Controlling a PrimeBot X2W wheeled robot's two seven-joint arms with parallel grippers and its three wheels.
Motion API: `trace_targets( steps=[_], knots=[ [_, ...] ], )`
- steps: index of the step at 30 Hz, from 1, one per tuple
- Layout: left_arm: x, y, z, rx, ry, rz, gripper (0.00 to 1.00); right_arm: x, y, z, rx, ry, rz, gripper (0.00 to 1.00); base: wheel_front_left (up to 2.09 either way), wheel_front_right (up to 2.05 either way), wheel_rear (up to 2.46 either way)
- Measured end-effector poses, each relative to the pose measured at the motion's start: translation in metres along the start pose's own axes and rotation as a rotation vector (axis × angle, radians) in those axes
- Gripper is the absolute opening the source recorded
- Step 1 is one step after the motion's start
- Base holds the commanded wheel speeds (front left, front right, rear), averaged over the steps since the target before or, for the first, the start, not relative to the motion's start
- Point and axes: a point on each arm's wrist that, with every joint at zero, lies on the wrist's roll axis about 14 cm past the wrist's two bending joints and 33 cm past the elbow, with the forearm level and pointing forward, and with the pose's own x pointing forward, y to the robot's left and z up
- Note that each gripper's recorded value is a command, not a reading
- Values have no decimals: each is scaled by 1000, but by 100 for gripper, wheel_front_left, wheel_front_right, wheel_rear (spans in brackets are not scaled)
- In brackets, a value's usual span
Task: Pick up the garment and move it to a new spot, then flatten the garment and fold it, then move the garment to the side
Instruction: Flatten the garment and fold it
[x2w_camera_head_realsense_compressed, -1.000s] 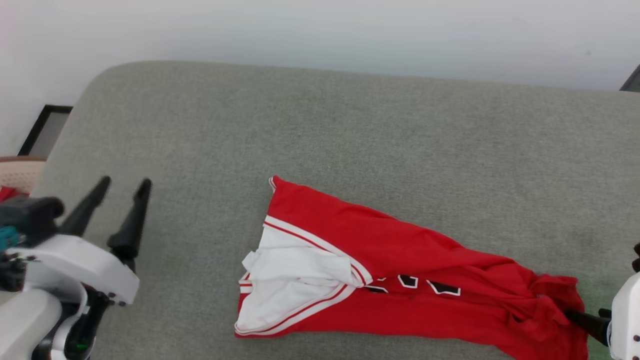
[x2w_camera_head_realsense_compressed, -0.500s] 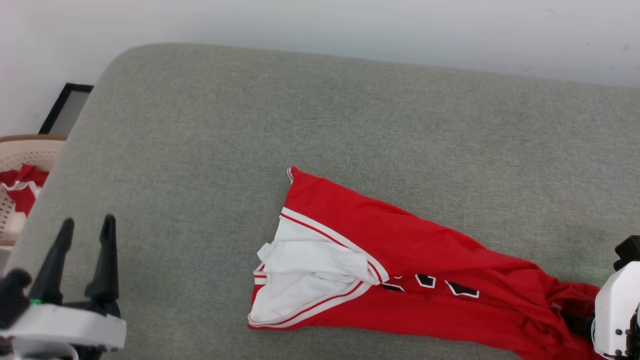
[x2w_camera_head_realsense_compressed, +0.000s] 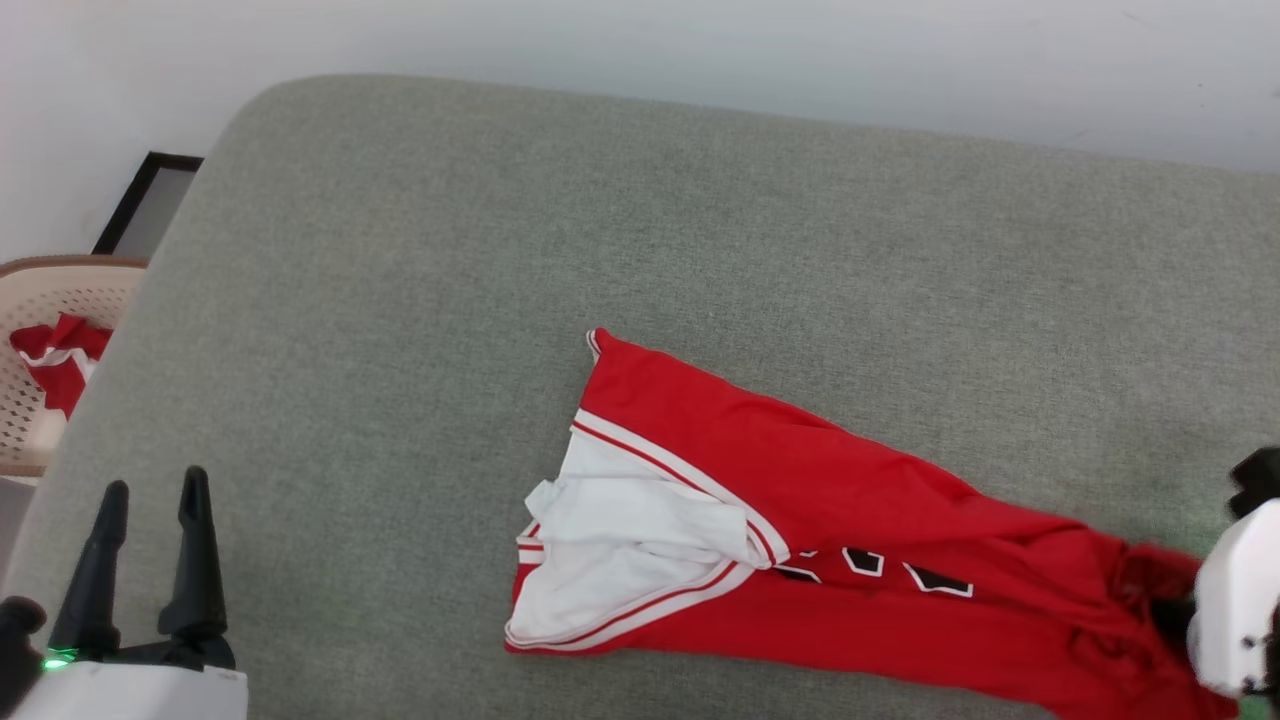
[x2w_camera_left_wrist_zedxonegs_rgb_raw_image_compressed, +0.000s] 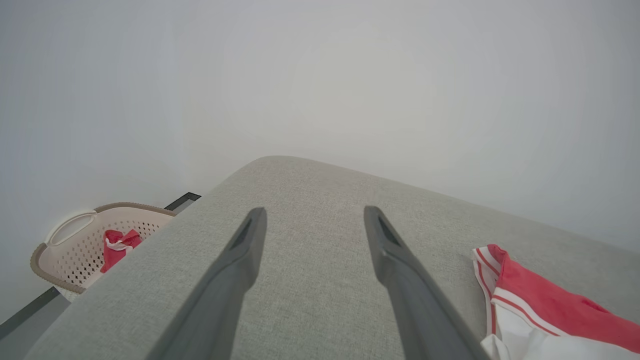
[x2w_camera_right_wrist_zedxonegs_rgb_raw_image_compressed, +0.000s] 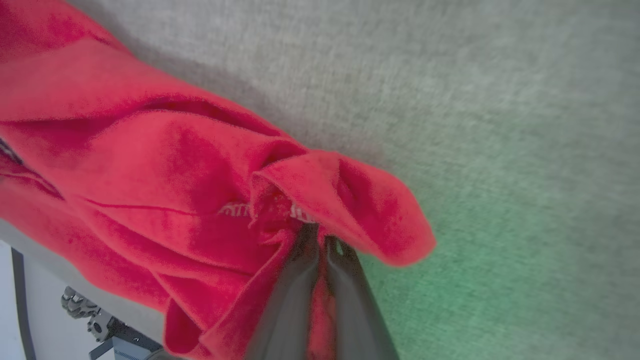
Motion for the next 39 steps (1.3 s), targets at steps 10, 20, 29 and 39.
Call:
trace_targets(
  steps=[10,20,29,39],
  knots=[
    [0,-7,-4,-19,-12,-10,100,-28,-52,24,26,-78,-137,0,0,0,0],
    [4,-14,-11,-23,3,-30,100,-62,-111,34,48,-120,-329,0,0,0,0],
    [1,-18,-9,-39,-9,-33,100,-70,-75,54,23,-194,-211,0,0,0,0],
    [-9,-17,-9,-63,-10,-24,100,-56,32,63,-65,-221,82,0,0,0,0]
  ],
)
